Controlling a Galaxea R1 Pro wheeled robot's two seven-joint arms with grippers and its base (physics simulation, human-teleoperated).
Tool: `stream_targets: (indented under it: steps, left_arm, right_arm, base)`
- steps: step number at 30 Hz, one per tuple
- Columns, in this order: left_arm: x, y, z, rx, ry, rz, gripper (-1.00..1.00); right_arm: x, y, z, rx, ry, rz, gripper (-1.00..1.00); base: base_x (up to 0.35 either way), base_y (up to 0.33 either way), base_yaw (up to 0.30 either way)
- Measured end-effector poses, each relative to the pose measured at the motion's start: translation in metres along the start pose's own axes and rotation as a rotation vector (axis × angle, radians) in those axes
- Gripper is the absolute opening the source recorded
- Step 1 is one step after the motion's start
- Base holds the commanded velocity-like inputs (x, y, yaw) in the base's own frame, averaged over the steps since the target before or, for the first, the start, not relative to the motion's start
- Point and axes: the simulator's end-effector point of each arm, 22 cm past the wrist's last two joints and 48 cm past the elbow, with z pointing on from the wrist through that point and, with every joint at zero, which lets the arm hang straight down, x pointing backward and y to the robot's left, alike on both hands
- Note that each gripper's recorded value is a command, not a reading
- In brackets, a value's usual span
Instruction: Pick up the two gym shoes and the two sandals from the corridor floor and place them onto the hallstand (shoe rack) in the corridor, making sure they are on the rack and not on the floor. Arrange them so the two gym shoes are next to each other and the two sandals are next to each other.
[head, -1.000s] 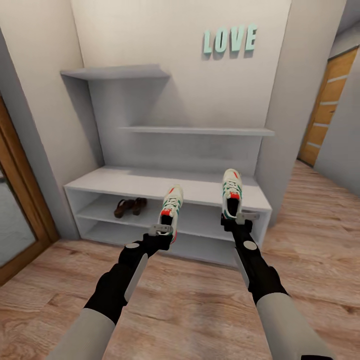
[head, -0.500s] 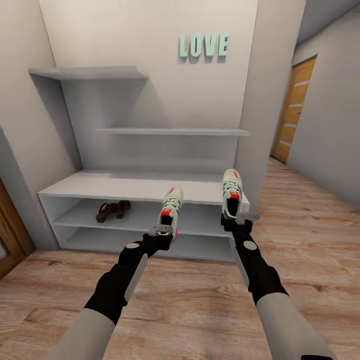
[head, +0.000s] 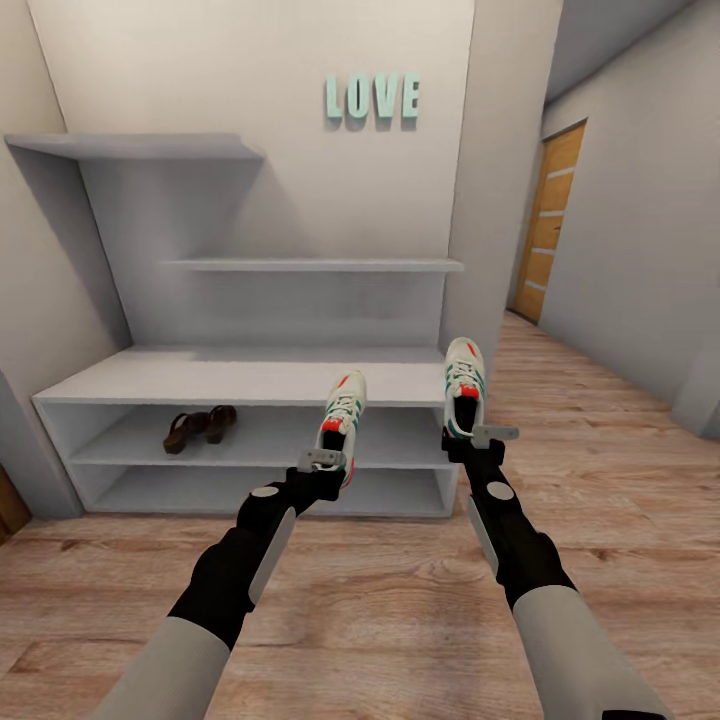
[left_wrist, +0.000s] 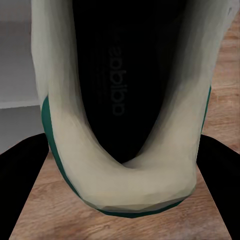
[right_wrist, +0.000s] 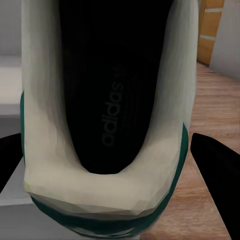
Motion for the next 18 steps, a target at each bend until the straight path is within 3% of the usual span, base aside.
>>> stream_targets:
  steps: [16,17,18]
  left_arm:
    - [0.006,0.001,0.002,-0.003,0.011,-0.001,-1.0]
    - [0.014,0.003,0.004,-0.006,0.027,-0.002,-1.0]
    - [0.02,0.005,0.006,-0.009,0.04,-0.002,-1.0]
  right_arm:
    - [0.0,-0.006,0.0,0.012,0.003,0.018,-1.0]
    - [0.002,-0.014,0.001,0.028,0.008,0.043,-1.0]
    - [0.004,-0.034,0.002,0.067,0.016,0.098,-1.0]
  base:
    - [0.0,0.0,-0.001]
    - [0.0,0.0,0.0]
    - [0.0,0.0,0.0]
